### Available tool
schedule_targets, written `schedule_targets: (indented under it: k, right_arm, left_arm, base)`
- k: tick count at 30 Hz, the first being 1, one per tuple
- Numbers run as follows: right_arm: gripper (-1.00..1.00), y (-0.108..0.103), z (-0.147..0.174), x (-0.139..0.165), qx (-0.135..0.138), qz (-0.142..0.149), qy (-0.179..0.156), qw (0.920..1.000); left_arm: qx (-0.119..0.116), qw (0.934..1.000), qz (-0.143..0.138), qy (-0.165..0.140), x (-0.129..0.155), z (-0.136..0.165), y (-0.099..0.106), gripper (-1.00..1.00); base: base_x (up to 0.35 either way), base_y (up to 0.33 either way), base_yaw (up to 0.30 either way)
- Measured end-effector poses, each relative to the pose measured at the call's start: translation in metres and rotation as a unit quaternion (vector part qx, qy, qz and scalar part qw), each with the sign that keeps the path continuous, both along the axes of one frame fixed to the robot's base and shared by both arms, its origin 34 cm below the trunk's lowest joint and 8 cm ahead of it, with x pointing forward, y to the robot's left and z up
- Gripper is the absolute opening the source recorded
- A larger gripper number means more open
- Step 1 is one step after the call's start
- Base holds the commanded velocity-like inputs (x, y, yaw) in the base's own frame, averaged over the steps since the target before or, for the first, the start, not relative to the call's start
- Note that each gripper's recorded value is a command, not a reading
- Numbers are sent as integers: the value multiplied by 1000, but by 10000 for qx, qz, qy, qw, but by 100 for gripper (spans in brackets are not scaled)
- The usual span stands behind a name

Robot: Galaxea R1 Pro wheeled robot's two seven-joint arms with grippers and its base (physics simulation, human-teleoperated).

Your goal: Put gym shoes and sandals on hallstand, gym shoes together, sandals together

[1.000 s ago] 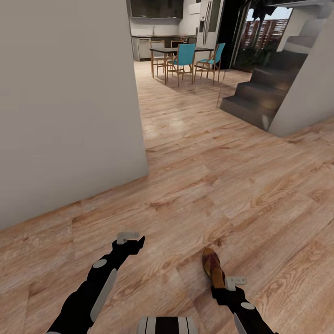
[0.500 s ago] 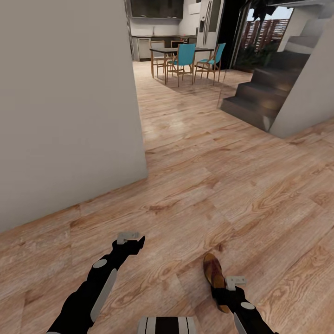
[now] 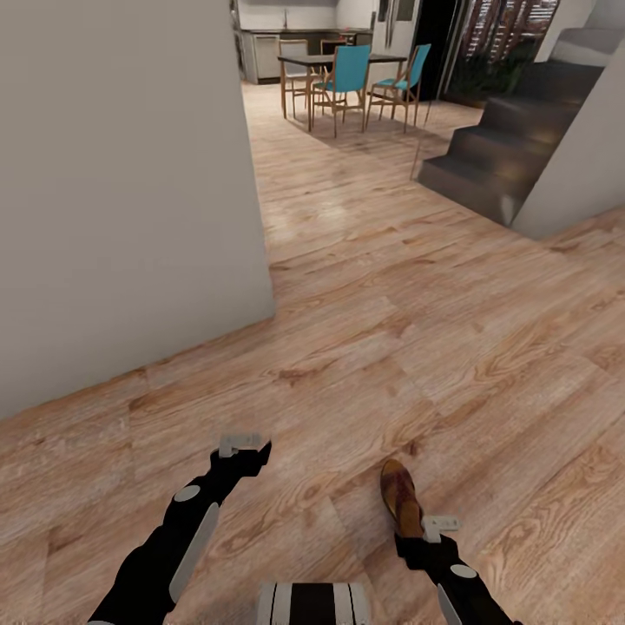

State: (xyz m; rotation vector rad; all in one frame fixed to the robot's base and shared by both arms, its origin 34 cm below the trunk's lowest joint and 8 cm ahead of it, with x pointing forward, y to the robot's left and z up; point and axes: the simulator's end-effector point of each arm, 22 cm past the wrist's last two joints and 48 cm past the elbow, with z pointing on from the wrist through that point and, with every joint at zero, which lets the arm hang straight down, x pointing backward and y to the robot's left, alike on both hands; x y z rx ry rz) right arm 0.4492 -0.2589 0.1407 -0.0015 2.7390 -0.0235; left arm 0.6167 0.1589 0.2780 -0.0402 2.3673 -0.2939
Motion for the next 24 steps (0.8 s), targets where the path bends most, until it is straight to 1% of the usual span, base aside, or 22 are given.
schedule_targets:
  k: [24]
  right_arm:
    - [100, -1, -49, -53, -6, 1, 685, 9976]
  left_arm:
    - [0, 9976, -2, 686, -36, -73, 0, 100]
  base:
    - [0, 0, 0]
